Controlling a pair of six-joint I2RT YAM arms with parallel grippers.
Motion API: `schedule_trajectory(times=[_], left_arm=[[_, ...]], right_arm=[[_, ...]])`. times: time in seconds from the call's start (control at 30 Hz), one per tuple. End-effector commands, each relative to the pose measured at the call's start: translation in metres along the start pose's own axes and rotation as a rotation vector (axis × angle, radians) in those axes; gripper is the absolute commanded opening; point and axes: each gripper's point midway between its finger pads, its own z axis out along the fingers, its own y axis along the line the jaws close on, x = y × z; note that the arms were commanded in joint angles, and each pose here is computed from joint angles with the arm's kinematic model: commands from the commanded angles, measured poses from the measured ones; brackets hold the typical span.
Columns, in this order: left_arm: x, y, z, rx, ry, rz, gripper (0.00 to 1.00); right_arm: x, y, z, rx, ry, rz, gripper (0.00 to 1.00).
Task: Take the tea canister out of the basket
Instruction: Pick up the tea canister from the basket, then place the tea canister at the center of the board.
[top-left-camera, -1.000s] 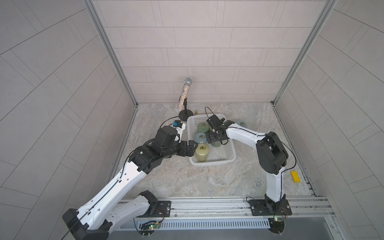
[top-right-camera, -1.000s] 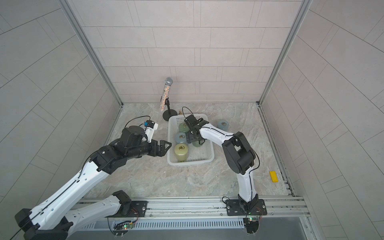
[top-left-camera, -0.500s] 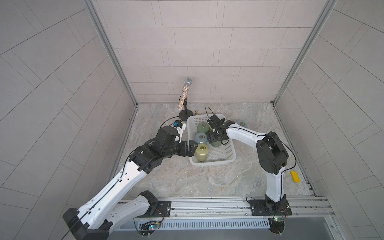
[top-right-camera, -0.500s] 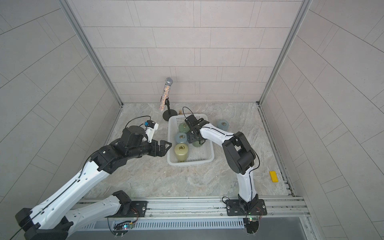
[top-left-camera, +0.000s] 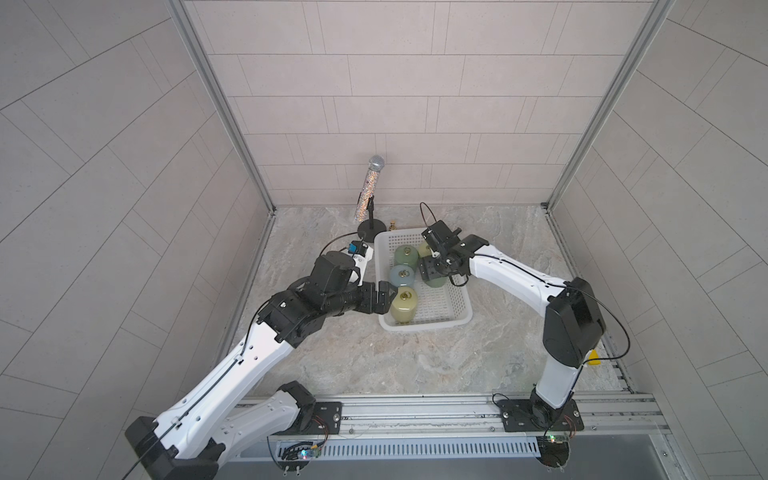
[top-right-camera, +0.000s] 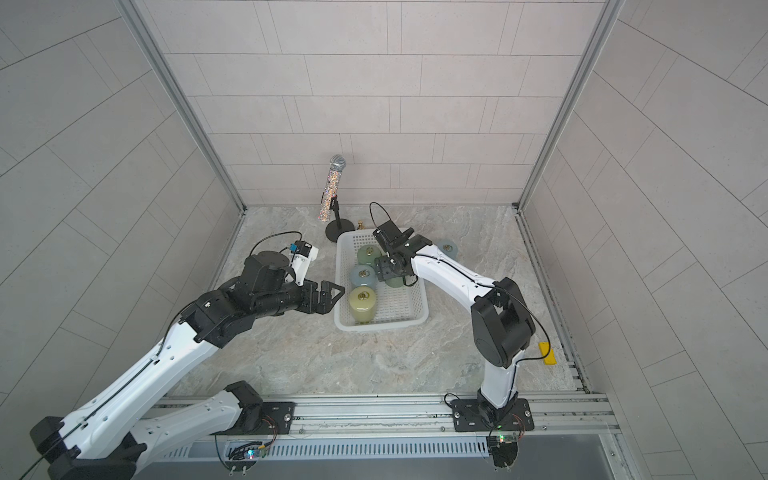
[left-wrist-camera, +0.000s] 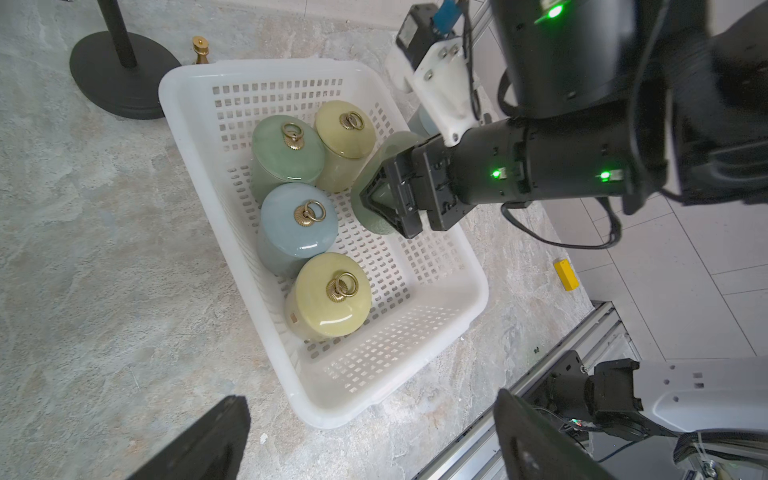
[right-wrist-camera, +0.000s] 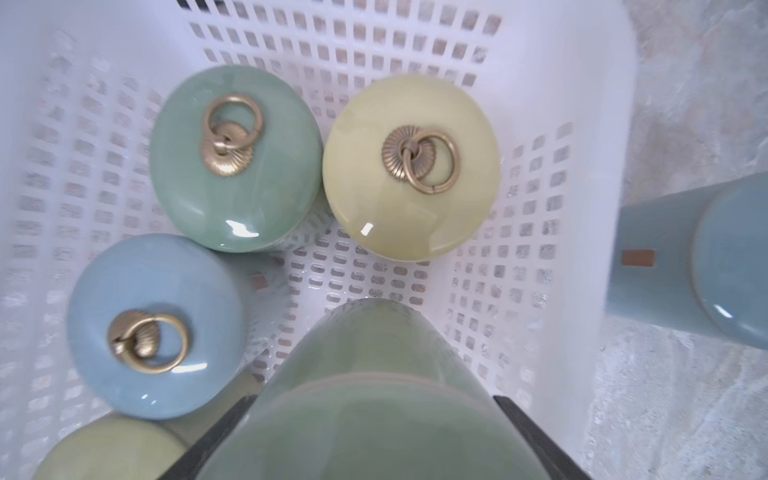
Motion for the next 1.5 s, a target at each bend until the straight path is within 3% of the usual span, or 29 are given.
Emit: schedule_trajectory(times=[0.0,0.27,0.5,0.93,1.47], left_arm=[[-0.014,-0.016,-0.004,0.055,-0.032,0.02,1.0],[-0.019,-0.033,0.008,0.105,-0.027,0.034,1.0],[-0.023,-0.048,0.02,0.128,-0.017,0.057,1.0],[-0.024,-0.054,0.031,0.102,-0.008,0.064,1.0],[-0.025,-0.048,0.032,0.061,0.001,0.103,1.0]], right_arm=[[-0.019,-0.01,-0.041,0.016,-0.102,0.026,0.68],[-0.023,-0.054,-0.087,0.031,-0.162,0.123,0.67],[-0.016,-0.12,-0.1,0.094,-0.172,0.237,0.68],[0.002,-0.245,-0.062,0.255,-0.115,0.519,0.69],[-0.018,-0.294,0.007,0.39,-0.074,0.569,0.71]])
